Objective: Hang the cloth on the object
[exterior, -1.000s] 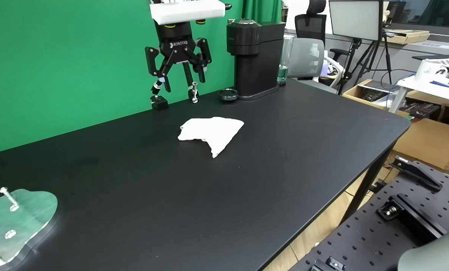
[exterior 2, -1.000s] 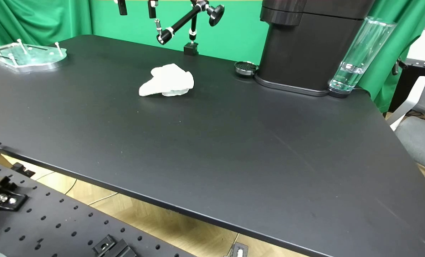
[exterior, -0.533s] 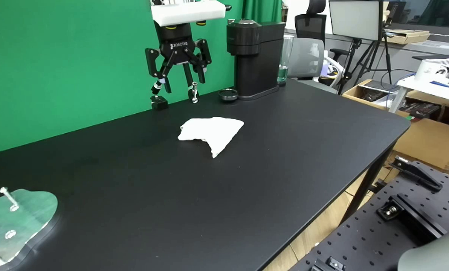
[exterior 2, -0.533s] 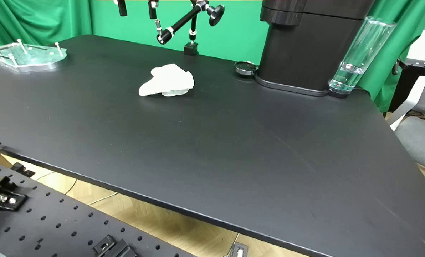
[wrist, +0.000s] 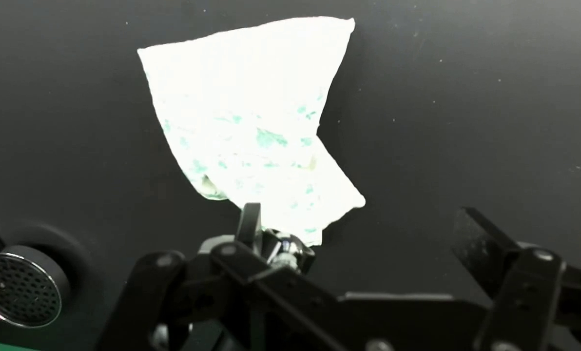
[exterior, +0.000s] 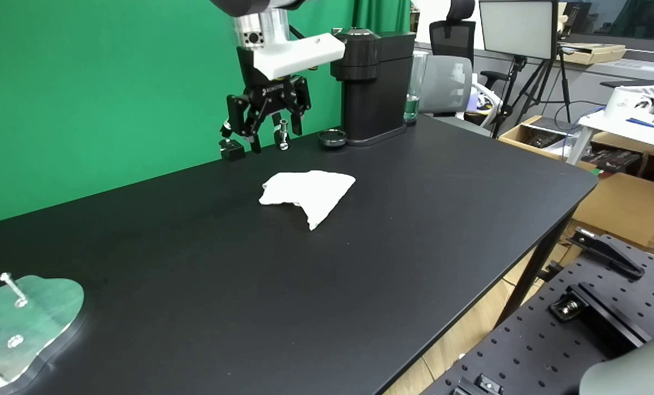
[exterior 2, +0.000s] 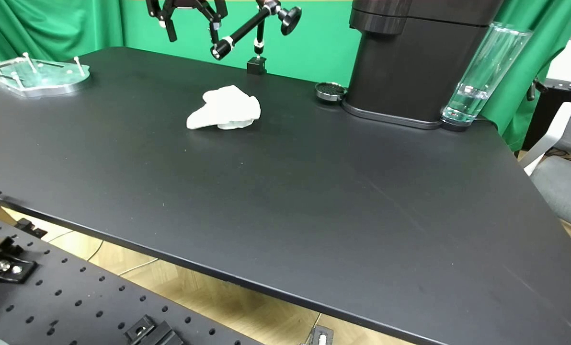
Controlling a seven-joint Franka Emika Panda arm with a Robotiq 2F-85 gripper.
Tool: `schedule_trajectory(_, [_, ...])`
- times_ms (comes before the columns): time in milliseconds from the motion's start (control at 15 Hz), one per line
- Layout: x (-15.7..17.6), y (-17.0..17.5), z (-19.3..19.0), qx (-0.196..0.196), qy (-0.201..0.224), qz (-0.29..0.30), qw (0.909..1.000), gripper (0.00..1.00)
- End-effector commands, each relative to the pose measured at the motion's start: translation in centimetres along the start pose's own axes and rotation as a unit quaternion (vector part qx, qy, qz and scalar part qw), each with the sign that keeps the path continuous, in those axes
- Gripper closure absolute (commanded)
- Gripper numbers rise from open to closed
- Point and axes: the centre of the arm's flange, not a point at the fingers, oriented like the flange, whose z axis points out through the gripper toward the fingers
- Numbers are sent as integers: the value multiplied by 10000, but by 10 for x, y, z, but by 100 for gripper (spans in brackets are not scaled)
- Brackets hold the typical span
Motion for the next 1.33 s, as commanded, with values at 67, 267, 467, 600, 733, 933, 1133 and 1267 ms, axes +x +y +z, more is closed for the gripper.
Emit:
schedule_trajectory(67, [-41, 22, 21, -105, 86, 35, 9999, 0])
schedule_trajectory(267, [-62, 35, 35, -95, -69, 201, 9997, 0])
schedule_trajectory(467, [-75, 47, 48, -149, -184, 352, 9991, 0])
schedule_trajectory(600, [-78, 51, 59, -200, -209, 475, 9985, 0])
schedule_trajectory(733, [-79, 52, 72, -212, -211, 539, 9981, 0])
schedule_trajectory(933, [-76, 52, 88, -222, -206, 600, 9977, 0])
schedule_trajectory(1133, [-74, 51, 100, -203, -164, 654, 9975, 0])
schedule_trajectory(1267, [-74, 51, 107, -206, -119, 672, 9975, 0])
